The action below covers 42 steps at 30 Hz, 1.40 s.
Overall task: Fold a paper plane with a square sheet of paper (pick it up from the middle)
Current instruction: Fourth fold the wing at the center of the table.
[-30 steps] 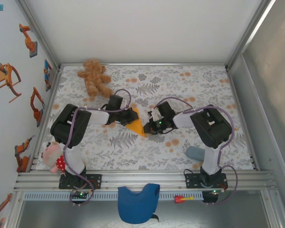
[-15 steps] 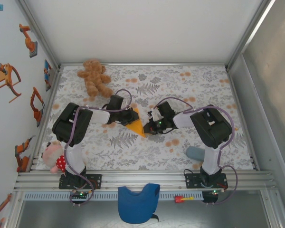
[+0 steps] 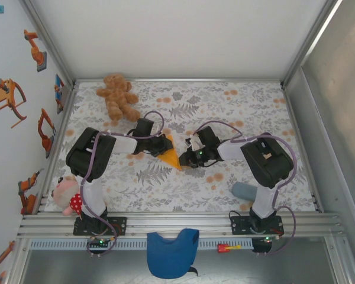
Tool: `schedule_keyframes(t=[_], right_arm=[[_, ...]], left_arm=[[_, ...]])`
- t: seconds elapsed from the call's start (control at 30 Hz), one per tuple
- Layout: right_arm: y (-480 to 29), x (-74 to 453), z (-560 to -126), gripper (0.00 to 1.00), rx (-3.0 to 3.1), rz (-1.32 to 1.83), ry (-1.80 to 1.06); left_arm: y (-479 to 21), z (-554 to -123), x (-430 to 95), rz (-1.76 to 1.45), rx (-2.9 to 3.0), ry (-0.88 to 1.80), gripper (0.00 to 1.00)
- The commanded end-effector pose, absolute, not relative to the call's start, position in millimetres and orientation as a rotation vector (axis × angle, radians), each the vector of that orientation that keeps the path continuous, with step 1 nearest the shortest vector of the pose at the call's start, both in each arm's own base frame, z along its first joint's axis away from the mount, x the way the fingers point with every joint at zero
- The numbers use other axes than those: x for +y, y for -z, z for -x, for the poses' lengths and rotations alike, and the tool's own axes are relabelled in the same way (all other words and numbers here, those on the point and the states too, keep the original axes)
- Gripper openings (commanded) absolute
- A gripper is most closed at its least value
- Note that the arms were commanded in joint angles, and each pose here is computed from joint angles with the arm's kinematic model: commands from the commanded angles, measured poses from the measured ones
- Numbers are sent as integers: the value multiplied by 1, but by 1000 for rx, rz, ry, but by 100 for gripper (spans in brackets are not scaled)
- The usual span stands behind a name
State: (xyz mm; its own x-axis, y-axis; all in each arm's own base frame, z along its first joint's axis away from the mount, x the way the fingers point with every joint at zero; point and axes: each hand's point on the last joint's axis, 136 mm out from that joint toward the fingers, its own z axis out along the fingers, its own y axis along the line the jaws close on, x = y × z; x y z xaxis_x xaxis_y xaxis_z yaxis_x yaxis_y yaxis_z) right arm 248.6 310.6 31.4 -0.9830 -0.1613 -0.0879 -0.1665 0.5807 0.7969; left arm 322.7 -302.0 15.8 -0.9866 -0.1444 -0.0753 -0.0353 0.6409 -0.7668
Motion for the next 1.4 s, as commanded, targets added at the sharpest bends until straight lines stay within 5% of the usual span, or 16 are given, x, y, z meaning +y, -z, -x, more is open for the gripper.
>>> schedule_keyframes(t=[0.0, 0.47, 1.37], right_arm=[[-50, 305, -250, 20, 2762, 285, -1362], [-65, 329, -263, 14, 2725, 466, -1213], [-11, 324, -256, 10, 2906, 458, -1008]], left_arm=[[12, -312, -290, 192, 2827, 1186, 10], [14, -311, -289, 202, 2843, 1173, 10], [25, -306, -283, 246, 2903, 1122, 10]])
